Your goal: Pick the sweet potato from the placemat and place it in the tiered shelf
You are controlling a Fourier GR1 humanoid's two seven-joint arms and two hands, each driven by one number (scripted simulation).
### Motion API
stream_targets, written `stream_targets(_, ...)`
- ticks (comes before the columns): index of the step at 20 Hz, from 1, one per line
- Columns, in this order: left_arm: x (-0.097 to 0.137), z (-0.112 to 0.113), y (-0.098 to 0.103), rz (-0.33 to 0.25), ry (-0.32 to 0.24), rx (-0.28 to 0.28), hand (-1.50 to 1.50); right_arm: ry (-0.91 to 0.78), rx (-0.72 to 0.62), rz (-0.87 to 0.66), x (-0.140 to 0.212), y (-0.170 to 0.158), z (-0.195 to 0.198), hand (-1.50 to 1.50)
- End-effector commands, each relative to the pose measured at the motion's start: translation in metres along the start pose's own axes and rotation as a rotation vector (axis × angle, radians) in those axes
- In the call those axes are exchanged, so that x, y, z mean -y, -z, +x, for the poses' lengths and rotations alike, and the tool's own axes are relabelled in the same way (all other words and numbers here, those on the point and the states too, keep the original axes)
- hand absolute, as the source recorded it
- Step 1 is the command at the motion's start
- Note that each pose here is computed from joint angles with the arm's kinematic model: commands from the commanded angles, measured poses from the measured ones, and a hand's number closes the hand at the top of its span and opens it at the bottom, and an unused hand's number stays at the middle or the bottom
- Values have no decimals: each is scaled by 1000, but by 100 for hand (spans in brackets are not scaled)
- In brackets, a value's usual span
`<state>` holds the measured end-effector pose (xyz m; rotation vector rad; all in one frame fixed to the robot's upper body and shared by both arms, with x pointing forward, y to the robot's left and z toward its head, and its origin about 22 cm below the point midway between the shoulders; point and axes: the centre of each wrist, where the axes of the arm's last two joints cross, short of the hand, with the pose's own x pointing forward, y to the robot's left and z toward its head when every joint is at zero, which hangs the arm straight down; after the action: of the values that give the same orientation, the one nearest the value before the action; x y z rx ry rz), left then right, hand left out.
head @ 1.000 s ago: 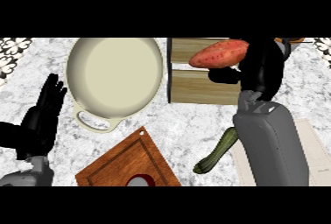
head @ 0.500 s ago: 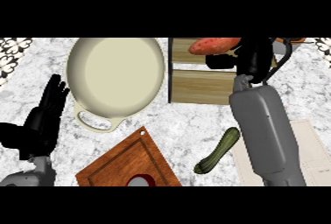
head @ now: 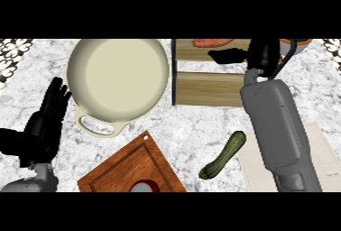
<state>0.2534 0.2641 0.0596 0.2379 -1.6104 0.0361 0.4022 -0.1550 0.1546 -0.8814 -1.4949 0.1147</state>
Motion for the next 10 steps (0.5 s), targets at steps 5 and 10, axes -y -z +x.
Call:
stream_targets(5, -4, -2, 4, 14, 8, 4, 0, 205, 86, -87, 51, 12, 12, -150)
stream_targets(10, -7, -15, -7, 13, 13, -12, 0, 215, 13, -201, 91, -14, 13, -150)
